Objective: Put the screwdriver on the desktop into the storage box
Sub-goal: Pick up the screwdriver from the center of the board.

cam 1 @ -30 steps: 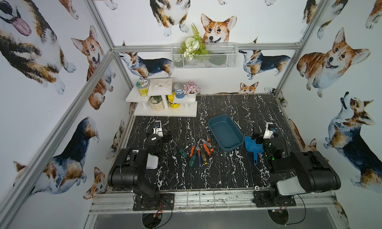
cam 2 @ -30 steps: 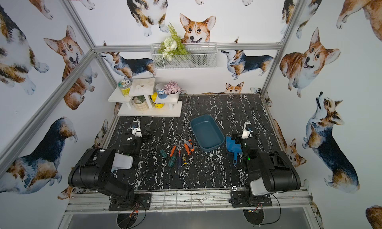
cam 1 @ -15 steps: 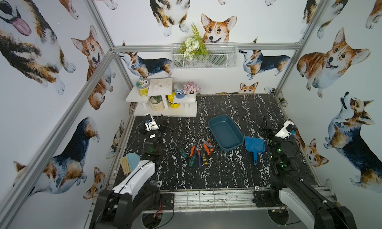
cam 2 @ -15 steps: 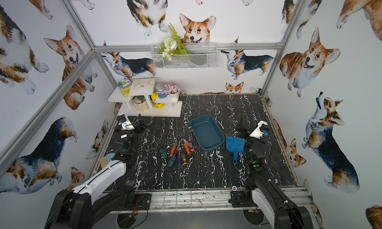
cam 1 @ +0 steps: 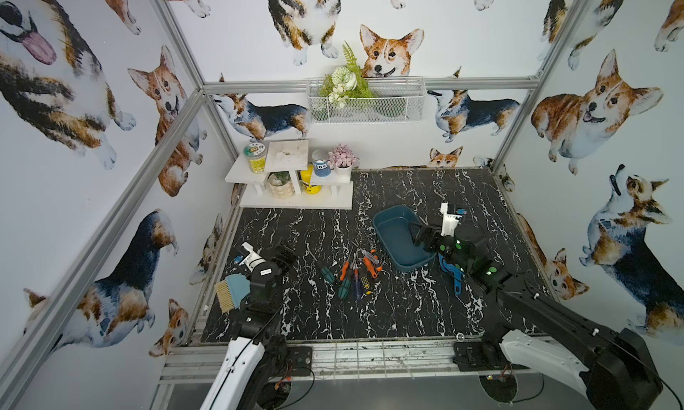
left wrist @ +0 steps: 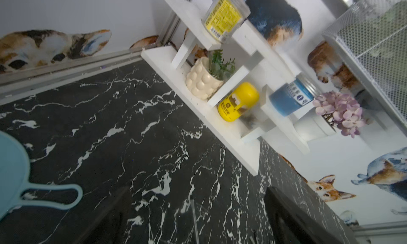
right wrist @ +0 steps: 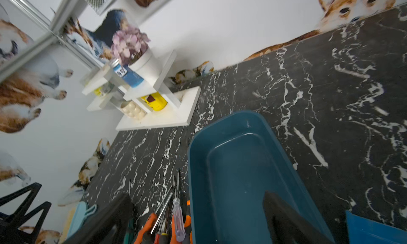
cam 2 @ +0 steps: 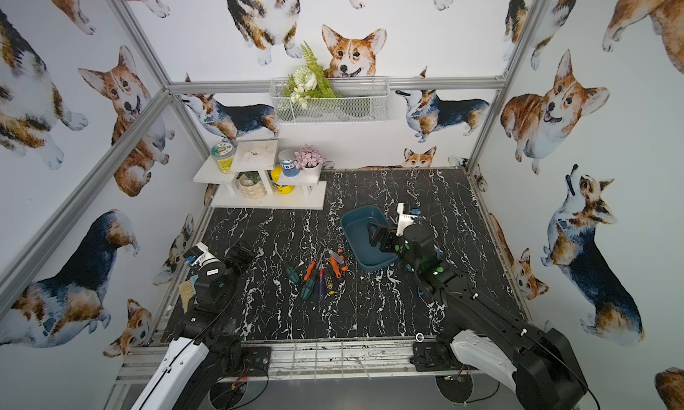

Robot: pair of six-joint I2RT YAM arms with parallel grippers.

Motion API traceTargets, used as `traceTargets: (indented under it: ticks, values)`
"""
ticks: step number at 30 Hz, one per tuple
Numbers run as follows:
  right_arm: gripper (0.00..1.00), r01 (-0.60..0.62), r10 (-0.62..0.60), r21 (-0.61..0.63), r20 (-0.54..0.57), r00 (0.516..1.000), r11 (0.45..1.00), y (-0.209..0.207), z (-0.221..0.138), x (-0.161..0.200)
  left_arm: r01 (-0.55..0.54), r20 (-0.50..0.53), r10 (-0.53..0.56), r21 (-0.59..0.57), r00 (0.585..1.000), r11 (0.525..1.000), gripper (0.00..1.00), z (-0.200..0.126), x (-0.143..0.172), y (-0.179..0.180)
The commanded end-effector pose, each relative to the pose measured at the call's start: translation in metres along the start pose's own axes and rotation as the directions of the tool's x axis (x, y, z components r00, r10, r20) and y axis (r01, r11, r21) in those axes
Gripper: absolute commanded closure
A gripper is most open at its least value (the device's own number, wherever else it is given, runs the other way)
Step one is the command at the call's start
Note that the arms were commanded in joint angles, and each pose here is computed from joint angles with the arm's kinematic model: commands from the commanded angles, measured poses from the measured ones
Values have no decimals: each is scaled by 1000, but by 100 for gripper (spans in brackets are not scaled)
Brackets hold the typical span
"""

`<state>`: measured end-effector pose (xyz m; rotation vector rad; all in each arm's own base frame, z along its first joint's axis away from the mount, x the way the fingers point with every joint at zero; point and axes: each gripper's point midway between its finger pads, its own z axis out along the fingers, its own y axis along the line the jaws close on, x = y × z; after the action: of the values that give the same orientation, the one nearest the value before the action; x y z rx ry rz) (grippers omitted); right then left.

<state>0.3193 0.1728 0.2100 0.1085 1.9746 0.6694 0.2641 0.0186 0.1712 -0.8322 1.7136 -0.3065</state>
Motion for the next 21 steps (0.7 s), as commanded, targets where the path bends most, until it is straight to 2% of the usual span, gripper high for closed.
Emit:
traceTargets:
  ticks: [1, 6, 9, 13, 15, 19, 21]
  values:
    - [2, 84, -72, 83, -143, 987, 993, -7, 10, 32, -22, -165, 21, -2, 986, 1000, 0, 0, 25, -5]
    - [2, 107, -84, 104, -200, 976, 989, 1, 23, 44, -156, -382, 154, 25, 911, 987, 0, 16, 64, -42]
    - [1, 108, -76, 152, -204, 976, 982, -7, 23, 44, -236, -435, 222, 24, 872, 972, 0, 16, 88, -58]
    - [0, 116, -74, 217, -191, 979, 969, -23, 14, 45, -295, -499, 243, -27, 832, 955, 0, 13, 123, -51]
    - [1, 114, -72, 236, -178, 981, 965, -29, 10, 46, -316, -515, 242, -61, 822, 947, 3, 11, 137, -43]
    - [2, 111, -71, 255, -159, 985, 960, -34, 6, 44, -310, -520, 223, -85, 825, 947, 14, 11, 158, -35]
    - [2, 113, -74, 259, -157, 985, 959, -34, 6, 43, -329, -538, 232, -90, 811, 940, 22, 16, 168, -33]
